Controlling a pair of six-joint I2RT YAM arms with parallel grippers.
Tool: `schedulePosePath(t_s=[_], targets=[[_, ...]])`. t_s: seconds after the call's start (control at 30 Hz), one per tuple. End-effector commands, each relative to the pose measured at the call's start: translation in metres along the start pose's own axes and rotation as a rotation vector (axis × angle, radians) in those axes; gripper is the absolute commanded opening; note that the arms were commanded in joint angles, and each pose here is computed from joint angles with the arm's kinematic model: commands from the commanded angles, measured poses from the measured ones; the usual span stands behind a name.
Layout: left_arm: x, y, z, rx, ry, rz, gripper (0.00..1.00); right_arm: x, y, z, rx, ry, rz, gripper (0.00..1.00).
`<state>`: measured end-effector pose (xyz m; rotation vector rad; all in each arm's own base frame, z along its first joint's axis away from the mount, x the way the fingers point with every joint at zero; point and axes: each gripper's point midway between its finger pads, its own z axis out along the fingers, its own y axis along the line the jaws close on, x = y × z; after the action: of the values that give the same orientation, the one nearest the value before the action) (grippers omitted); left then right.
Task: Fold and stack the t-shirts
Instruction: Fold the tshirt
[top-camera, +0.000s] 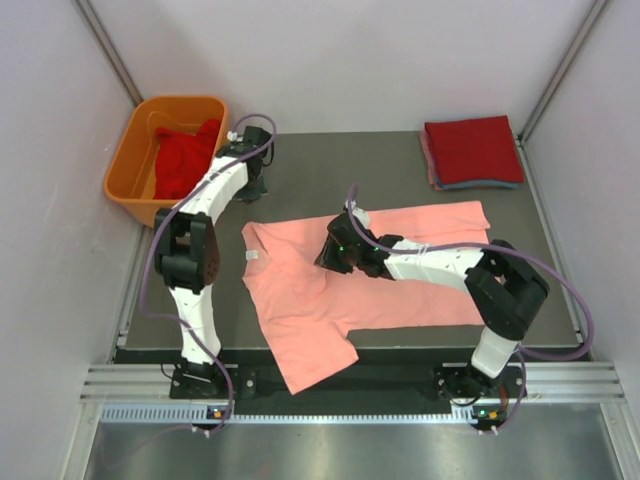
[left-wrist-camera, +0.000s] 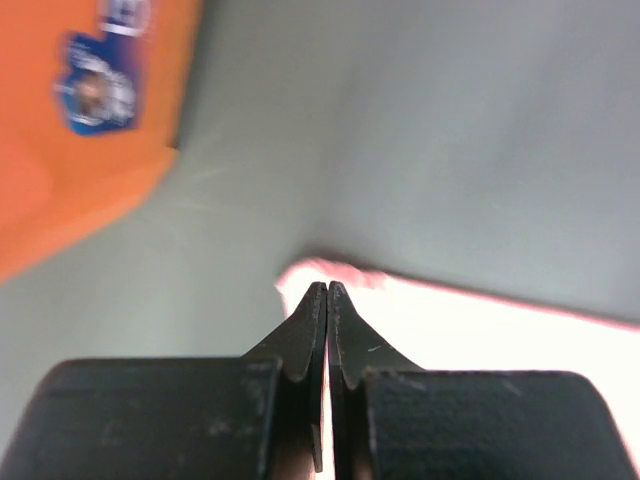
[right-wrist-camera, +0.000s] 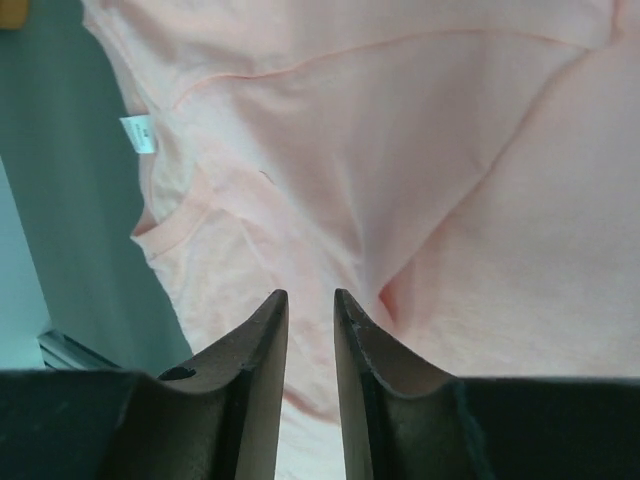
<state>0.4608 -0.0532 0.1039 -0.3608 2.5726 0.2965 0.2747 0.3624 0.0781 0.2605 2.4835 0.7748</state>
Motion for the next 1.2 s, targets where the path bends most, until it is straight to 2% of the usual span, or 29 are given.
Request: schedulePosePath(t_s=[0.0,0.13,0.33,0.57,0.73,0.83,0.97,1.1,1.17], targets=[[0.005,-0.030,-0.026,0.147,-0.012,0.044,0.01,-0.002,0.003,0.001,0.017,0.020,-0.050,0.28],[0.031,-0.035,-0.002,0.146,0.056,0.047,0.00,-0.003,-0.003,-0.003,0.003,0.004,-0.070,0.28],[0.070,-0.017,0.040,-0.002,0.143,0.058,0.00,-0.027,0.002,-0.002,-0.042,-0.037,-0.181,0.27],[0.074,-0.009,0.052,-0.060,0.122,0.047,0.00,-0.008,-0.041,0.038,0.047,0.026,-0.220,0.23],[0.078,-0.001,0.060,-0.107,0.127,0.067,0.00,-0.009,-0.065,0.037,0.114,0.006,-0.233,0.19],[0.073,0.001,0.058,-0.119,0.111,0.073,0.00,-0.018,-0.061,0.024,0.112,-0.027,-0.240,0.17],[0.045,0.000,0.044,-0.128,0.070,0.080,0.01,-0.028,-0.051,0.009,0.089,-0.061,-0.237,0.11],[0.026,-0.013,0.011,-0.044,0.038,0.086,0.10,-0.030,-0.040,0.000,0.057,-0.051,-0.229,0.11],[0.021,-0.016,-0.012,0.000,0.018,0.102,0.13,-0.030,-0.033,-0.005,0.031,-0.047,-0.219,0.15]])
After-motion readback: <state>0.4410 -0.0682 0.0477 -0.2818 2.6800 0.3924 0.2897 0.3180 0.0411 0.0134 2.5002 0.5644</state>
